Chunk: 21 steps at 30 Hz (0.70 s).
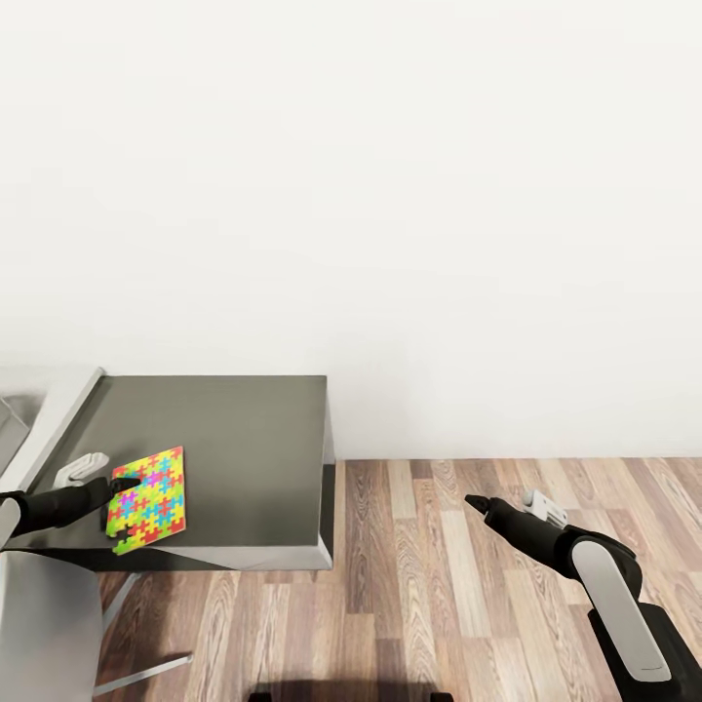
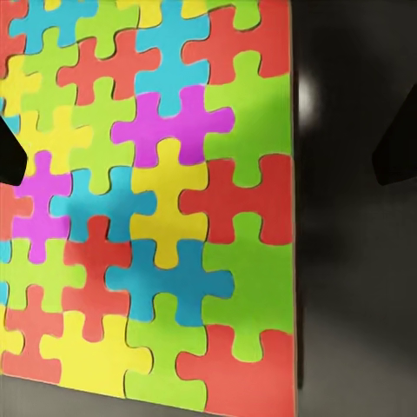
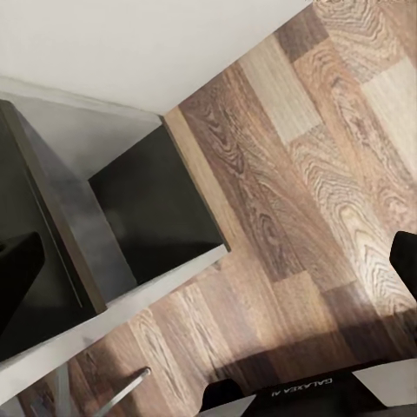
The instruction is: Put all the toys in the child's room - the three board games (two on the bed and one on the table), the two jigsaw puzzles on the table, and the tennis ball on the table - inside the toy box on the table in the child's room.
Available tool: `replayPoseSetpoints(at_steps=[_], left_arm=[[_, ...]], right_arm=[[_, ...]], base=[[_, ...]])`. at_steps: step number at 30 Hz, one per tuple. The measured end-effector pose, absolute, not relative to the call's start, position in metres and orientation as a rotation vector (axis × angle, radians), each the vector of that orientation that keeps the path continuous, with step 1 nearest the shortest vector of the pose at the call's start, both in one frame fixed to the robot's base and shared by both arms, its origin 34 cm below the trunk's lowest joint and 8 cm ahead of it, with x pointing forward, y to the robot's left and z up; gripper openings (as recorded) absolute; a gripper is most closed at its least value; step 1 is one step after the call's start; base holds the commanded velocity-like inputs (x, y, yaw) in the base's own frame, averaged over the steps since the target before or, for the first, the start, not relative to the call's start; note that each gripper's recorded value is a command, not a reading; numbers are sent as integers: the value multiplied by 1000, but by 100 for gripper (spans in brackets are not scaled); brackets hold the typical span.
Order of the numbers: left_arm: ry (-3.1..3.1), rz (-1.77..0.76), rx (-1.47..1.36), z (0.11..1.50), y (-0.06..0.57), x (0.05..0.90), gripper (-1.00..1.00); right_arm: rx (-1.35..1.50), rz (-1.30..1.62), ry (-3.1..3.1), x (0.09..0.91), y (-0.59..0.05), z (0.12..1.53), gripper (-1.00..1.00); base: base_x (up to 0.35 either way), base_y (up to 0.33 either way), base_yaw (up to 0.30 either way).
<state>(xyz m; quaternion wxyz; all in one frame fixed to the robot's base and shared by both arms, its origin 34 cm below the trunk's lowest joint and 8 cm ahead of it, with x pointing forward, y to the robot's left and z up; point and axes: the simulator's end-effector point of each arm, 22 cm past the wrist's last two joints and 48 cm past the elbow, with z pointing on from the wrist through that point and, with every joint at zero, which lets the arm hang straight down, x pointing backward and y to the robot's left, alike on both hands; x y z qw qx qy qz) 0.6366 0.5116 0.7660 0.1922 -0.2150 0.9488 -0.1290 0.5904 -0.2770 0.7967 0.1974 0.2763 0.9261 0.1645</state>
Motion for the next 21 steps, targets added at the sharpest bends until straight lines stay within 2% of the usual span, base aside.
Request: replayPoseSetpoints(at_steps=[6, 12, 21], left_arm=[[2663, -363, -604, 766, 511, 637, 100], [2662, -367, -604, 766, 510, 637, 100], [2662, -368, -603, 765, 509, 637, 100]], right_arm=[[773, 461, 2593, 590, -277, 797, 100], [772, 461, 2593, 590, -277, 797, 100], [772, 461, 2593, 590, -277, 797, 100]], base=[[0, -13, 0], [0, -183, 0], [0, -72, 0]])
